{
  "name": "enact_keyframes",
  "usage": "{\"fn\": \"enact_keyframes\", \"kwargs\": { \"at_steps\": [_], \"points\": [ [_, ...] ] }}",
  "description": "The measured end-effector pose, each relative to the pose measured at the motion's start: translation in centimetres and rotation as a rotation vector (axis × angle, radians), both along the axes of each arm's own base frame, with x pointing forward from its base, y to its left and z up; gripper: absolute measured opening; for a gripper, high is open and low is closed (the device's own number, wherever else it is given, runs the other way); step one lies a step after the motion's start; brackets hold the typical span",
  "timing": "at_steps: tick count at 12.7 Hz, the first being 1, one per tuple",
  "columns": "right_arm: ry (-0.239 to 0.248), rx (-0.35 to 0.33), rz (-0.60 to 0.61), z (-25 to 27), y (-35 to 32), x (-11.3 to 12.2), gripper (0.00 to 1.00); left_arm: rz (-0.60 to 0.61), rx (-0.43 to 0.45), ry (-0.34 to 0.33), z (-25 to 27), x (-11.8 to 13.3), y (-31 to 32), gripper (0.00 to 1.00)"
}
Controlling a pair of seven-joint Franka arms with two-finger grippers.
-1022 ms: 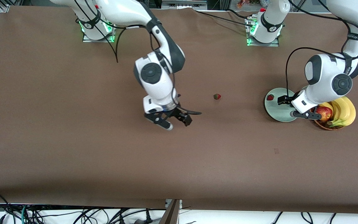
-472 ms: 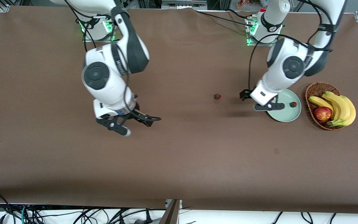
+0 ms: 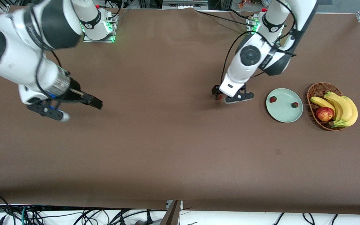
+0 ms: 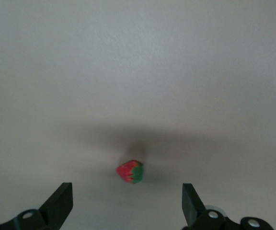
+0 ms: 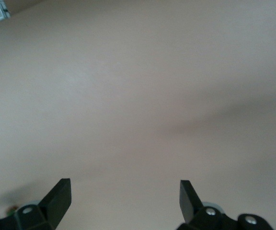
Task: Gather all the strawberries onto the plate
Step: 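Grasp the third strawberry with the left gripper while the right gripper withdraws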
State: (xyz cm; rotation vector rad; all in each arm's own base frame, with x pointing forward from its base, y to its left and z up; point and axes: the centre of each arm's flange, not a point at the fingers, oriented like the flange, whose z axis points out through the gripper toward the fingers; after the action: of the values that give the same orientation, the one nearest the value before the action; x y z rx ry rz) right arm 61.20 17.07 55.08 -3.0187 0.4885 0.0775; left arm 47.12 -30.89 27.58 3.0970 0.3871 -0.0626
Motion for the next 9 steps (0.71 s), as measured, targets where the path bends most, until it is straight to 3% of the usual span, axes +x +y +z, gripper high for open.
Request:
{"fn": "enact_keyframes", "kwargs": {
  "at_steps": [4, 8, 9],
  "points": [
    [-0.001, 0.007, 0.061, 3.1, -6.0, -2.5, 1.00, 0.014, 0.014, 0.013, -6.6, -1.3, -1.7, 1.00],
    [0.008, 0.015, 0.075, 3.4, -7.7, -4.3, 1.00, 0.004, 0.019, 0.032, -8.7, -1.5, -1.4, 1.00],
    [0.009, 0.012, 0.084, 3.3, -7.4, -4.4, 1.00, -0.002, 0.024, 0.032, -8.9, -1.6, -1.4, 0.96]
  ]
}}
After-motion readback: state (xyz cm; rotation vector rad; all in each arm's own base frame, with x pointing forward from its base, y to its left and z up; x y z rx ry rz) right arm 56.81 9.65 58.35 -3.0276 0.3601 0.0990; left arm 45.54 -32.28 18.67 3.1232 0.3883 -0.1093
